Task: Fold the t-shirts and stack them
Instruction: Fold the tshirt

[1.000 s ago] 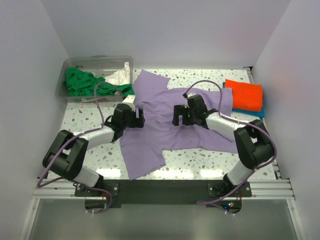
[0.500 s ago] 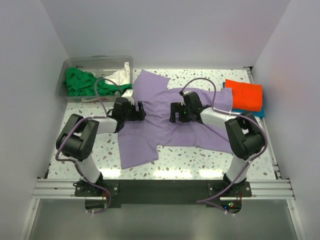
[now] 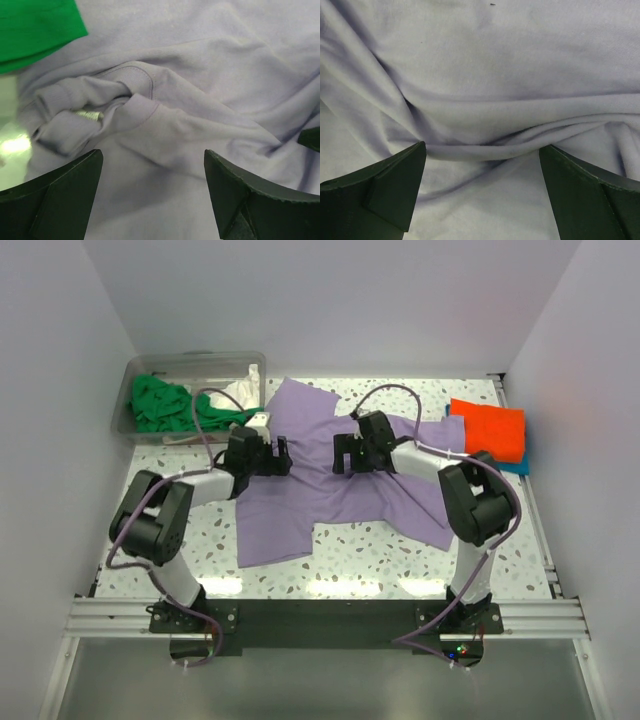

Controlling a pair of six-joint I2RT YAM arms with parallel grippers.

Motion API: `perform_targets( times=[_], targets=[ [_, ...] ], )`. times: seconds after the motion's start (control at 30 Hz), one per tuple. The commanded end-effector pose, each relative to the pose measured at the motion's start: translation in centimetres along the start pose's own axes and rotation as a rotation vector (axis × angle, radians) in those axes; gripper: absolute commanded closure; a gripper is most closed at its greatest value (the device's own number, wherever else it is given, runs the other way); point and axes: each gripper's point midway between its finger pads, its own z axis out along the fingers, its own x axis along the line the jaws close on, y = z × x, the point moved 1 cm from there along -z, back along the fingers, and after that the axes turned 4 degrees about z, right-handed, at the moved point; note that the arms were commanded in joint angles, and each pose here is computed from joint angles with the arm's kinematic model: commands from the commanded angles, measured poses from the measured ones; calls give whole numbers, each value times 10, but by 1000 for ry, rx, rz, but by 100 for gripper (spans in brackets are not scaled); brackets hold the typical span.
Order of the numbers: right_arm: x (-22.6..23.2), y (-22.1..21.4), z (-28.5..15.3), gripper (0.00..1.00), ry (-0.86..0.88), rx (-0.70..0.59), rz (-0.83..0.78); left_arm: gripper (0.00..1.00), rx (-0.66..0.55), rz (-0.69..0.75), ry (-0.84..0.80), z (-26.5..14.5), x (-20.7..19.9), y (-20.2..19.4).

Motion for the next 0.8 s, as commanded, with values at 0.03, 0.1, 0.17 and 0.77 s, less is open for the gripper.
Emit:
perform_targets(
  times=[0.03, 0.1, 0.17, 0.77],
  targets=[
    [19, 33, -27, 1, 46, -73, -52, 14, -117, 7, 126, -59, 2, 31],
    [24, 43, -38, 1, 51, -99, -60, 16, -91, -5, 209, -77, 3, 12],
    [28, 53, -46, 1, 56, -117, -63, 16, -77, -11, 318, -101, 0, 0],
    [-5, 66, -97, 1, -51, -215, -21, 26, 195, -199, 645, -209, 27, -114]
  ],
)
